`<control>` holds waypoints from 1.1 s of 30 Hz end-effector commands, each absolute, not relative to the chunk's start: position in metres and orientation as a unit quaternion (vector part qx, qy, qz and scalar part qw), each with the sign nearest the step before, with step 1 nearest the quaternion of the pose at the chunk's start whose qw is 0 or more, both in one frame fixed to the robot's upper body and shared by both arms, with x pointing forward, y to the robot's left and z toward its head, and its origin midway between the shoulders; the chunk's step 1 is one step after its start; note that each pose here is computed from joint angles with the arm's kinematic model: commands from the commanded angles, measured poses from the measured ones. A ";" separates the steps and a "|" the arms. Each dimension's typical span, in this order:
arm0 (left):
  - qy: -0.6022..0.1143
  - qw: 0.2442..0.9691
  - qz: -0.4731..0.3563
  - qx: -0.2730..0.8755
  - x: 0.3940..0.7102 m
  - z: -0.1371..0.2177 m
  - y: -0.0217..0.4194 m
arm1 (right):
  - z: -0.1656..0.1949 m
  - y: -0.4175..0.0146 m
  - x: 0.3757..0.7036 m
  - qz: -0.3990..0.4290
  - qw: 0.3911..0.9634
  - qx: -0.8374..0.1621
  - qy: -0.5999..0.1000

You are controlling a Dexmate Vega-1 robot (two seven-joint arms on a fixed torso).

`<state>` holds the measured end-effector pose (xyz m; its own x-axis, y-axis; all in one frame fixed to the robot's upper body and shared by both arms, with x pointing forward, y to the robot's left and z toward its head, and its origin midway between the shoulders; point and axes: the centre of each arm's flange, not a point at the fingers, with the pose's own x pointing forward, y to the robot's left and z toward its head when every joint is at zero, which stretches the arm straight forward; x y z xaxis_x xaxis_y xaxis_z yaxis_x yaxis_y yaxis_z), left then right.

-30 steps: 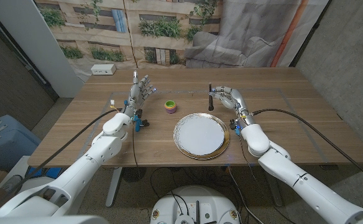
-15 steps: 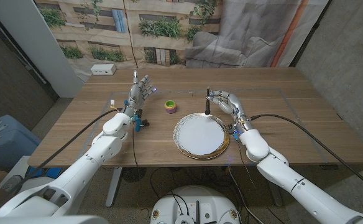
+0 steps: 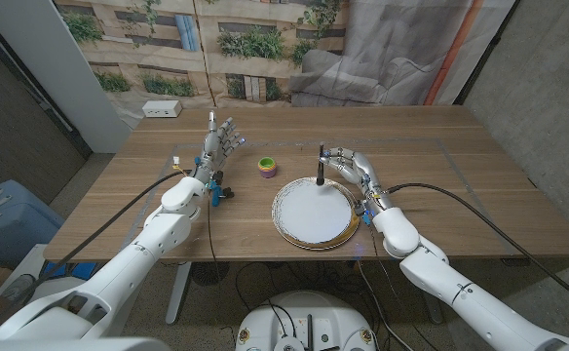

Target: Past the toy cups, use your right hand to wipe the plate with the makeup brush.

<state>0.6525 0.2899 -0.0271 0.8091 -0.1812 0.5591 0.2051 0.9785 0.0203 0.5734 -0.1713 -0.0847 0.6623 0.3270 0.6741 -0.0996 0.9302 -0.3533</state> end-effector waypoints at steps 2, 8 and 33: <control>-0.292 0.951 -0.102 -0.021 0.652 -0.027 0.290 | -0.093 -0.165 0.581 0.142 0.896 -0.159 -0.390; -0.292 0.951 -0.102 -0.020 0.652 -0.027 0.290 | -0.096 -0.164 0.586 0.145 0.895 -0.164 -0.389; -0.292 0.951 -0.102 -0.020 0.652 -0.027 0.290 | -0.102 -0.161 0.602 0.155 0.892 -0.187 -0.381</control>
